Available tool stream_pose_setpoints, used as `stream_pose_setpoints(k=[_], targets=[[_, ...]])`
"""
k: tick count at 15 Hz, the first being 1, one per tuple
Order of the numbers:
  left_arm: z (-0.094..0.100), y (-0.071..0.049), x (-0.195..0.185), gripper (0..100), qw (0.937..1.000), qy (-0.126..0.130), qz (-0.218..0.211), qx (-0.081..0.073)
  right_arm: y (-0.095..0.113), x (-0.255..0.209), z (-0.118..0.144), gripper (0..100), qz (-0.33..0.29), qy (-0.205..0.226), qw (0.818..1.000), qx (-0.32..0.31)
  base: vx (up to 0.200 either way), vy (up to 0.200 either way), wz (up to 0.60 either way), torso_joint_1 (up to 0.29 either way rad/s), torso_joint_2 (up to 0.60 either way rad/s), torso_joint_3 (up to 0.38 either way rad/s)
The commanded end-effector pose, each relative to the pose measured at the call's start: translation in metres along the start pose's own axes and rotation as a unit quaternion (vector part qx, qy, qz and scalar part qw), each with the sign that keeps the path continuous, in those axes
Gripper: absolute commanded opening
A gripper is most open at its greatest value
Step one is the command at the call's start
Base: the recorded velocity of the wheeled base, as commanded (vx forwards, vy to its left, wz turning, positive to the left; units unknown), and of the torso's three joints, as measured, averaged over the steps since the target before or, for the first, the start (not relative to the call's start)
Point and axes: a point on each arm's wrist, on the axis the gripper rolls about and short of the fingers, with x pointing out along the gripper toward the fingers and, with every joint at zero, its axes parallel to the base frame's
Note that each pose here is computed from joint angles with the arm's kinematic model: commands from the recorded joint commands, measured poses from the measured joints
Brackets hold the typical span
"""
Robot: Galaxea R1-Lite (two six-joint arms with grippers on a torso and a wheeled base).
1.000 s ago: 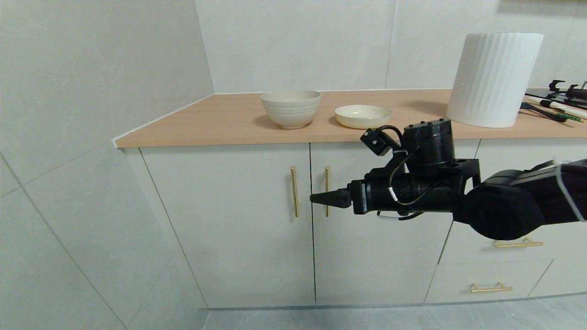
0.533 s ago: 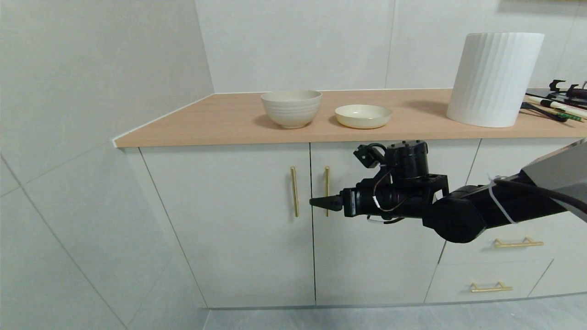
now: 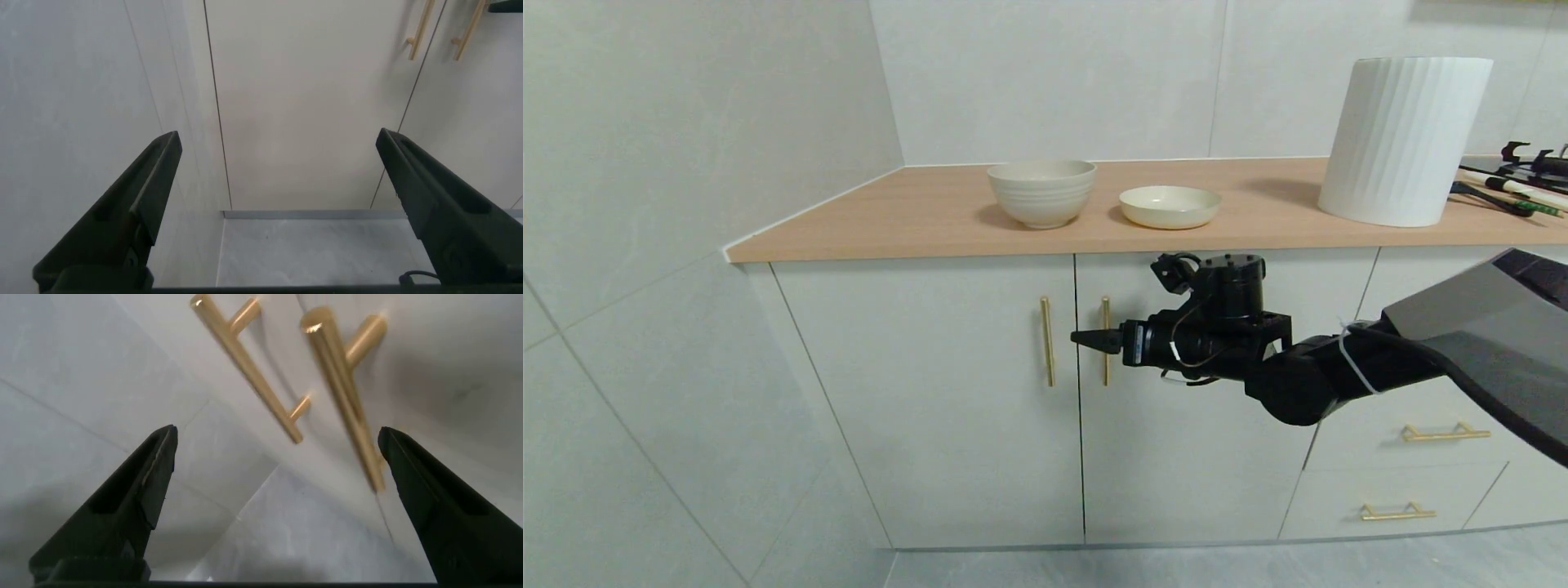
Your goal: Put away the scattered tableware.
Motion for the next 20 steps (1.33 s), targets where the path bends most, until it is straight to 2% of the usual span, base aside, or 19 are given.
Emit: stream_pose_setpoints(k=[1,7,14,20], targets=[[0.000,0.000,0.000,100,1.0000,0.001,0.000,0.000,-0.008,0.009,-0.010,100,-0.001,0.001,1.000,0.002,0.000,0.000,0.00,0.000,0.00,0.000],[0.000,0.000,0.000,100,1.0000,0.001,0.000,0.000,-0.008,0.016,-0.012,100,0.017,-0.027,0.999,0.014,0.000,0.000,0.00,0.000,0.00,0.000],[0.000,0.000,0.000,100,1.0000,0.000,0.000,0.000,0.000,0.020,-0.017,100,0.031,-0.027,0.999,0.026,0.000,0.000,0.00,0.000,0.00,0.000],[0.000,0.000,0.000,100,1.0000,0.001,0.000,0.000,0.016,0.016,-0.019,100,0.048,-0.016,0.998,0.029,0.000,0.000,0.00,0.000,0.00,0.000]])
